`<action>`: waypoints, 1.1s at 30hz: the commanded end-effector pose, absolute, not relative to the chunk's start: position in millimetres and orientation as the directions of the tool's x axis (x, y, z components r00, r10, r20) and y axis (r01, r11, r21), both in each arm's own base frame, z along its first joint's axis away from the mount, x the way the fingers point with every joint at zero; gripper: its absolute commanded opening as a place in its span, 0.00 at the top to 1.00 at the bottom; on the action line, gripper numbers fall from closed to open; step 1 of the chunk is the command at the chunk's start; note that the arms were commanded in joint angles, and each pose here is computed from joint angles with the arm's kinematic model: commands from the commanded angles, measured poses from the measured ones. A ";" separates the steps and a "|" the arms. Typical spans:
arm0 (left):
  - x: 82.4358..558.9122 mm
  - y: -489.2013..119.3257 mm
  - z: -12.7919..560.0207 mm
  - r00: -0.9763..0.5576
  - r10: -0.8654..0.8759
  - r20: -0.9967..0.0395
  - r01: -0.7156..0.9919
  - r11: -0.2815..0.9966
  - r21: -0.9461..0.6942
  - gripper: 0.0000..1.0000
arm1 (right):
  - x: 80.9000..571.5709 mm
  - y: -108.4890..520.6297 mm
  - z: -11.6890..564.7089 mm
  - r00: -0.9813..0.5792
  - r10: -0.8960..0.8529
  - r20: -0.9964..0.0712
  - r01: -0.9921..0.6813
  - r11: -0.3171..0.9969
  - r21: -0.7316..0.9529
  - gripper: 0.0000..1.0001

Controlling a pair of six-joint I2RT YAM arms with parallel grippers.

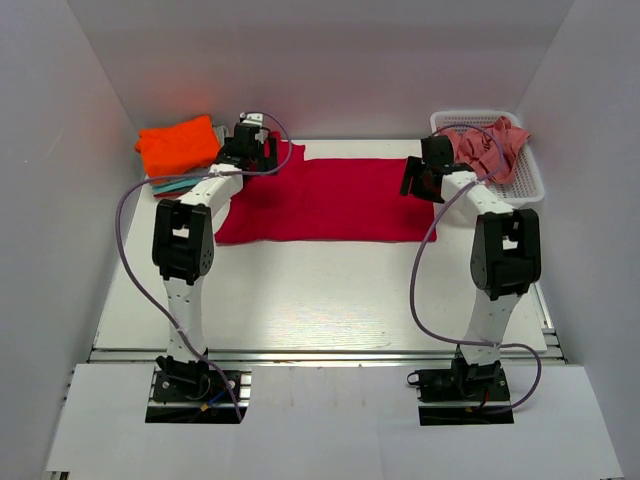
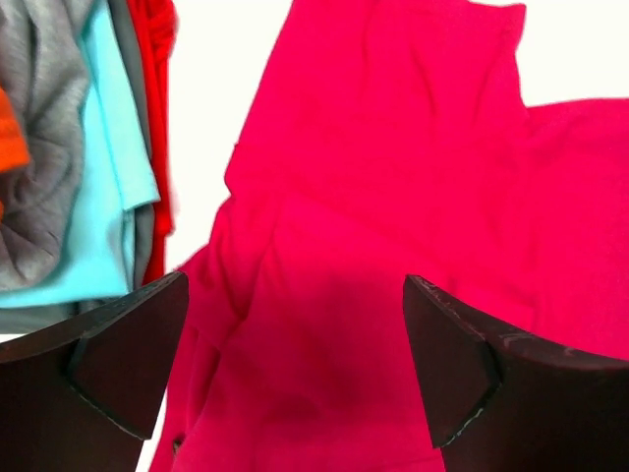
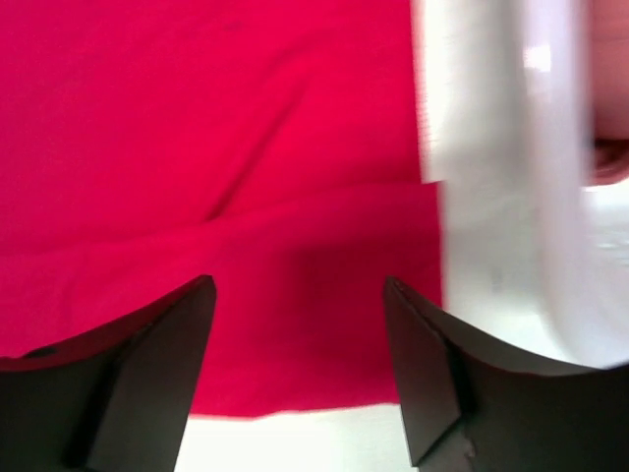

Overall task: Fold and stack the t-shirts
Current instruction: Fold the flattened tshirt in 1/3 of the way

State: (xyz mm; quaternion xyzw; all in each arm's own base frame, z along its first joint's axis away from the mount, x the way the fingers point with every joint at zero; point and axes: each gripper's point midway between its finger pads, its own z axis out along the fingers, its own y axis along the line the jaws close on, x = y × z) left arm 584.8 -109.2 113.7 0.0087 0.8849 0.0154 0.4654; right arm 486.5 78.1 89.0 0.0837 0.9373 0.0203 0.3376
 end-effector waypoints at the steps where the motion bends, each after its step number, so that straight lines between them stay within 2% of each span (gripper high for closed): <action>1: 571.5 -117.5 150.6 -0.543 -0.014 -0.840 0.027 0.999 -0.034 0.00 | 484.5 113.2 125.3 -0.709 0.124 -0.695 -0.030 0.978 0.206 0.25; 4: 545.4 -122.2 142.7 -0.575 -0.049 -0.817 0.044 0.995 -0.091 0.00 | 474.3 124.8 116.0 -0.724 0.121 -0.679 -0.056 0.971 0.232 0.22; 6: 522.1 -125.3 117.1 -0.629 -0.067 -0.775 0.052 0.990 -0.128 0.00 | 466.0 128.4 101.4 -0.749 0.124 -0.651 -0.046 0.970 0.237 0.18; 9: 494.9 -120.9 93.5 -0.676 -0.123 -0.727 -0.003 0.986 -0.164 0.00 | 458.5 127.6 82.0 -0.780 0.145 -0.608 -0.011 0.969 0.245 0.16; 13: 463.5 -116.8 54.9 -0.745 -0.154 -0.649 -0.049 0.983 -0.177 0.00 | 455.3 121.8 58.2 -0.799 0.178 -0.575 0.043 0.970 0.241 0.14; 18: 413.3 -101.1 5.9 -0.841 -0.196 -0.504 -0.152 0.980 -0.127 0.00 | 437.5 110.3 24.2 -0.837 0.209 -0.506 0.116 0.971 0.208 0.14; 22: 367.3 -70.4 -21.0 -0.882 -0.227 -0.414 -0.240 0.970 -0.020 0.00 | 399.1 89.9 -4.7 -0.867 0.271 -0.419 0.220 0.961 0.168 0.14; 24: 352.4 -65.6 -16.6 -0.876 -0.259 -0.407 -0.277 0.961 -0.015 0.00 | 382.5 83.2 -10.5 -0.873 0.289 -0.393 0.245 0.956 0.159 0.14; 25: 330.9 -61.1 -22.8 -0.893 -0.265 -0.365 -0.287 0.958 0.006 0.00 | 378.2 81.9 -7.9 -0.870 0.301 -0.391 0.253 0.952 0.171 0.14; 26: 322.3 -57.0 -21.5 -0.887 -0.295 -0.355 -0.317 0.948 0.004 0.00 | 353.9 76.2 -21.3 -0.889 0.306 -0.341 0.268 0.951 0.154 0.14; 27: 317.0 -57.8 -10.4 -0.878 -0.308 -0.368 -0.324 0.946 -0.018 0.00 | 350.1 75.9 -9.1 -0.879 0.312 -0.360 0.267 0.949 0.170 0.14; 29: 282.7 -54.1 -12.9 -0.888 -0.342 -0.307 -0.358 0.934 -0.005 0.00 | 307.5 78.0 -23.9 -0.911 0.301 -0.283 0.261 0.950 0.171 0.14; 31: 251.2 -50.5 -8.0 -0.893 -0.361 -0.270 -0.374 0.927 -0.002 0.00 | 294.4 80.7 -6.9 -0.904 0.304 -0.299 0.248 0.945 0.212 0.14; 32: 241.4 -48.9 -6.1 -0.891 -0.372 -0.260 -0.385 0.923 0.001 0.00 | 265.3 82.3 -18.5 -0.924 0.300 -0.238 0.250 0.944 0.217 0.14; 33: 226.8 -50.7 -6.6 -0.889 -0.395 -0.231 -0.406 0.914 0.003 0.00 | 260.2 90.2 -8.5 -0.925 0.291 -0.244 0.226 0.938 0.262 0.14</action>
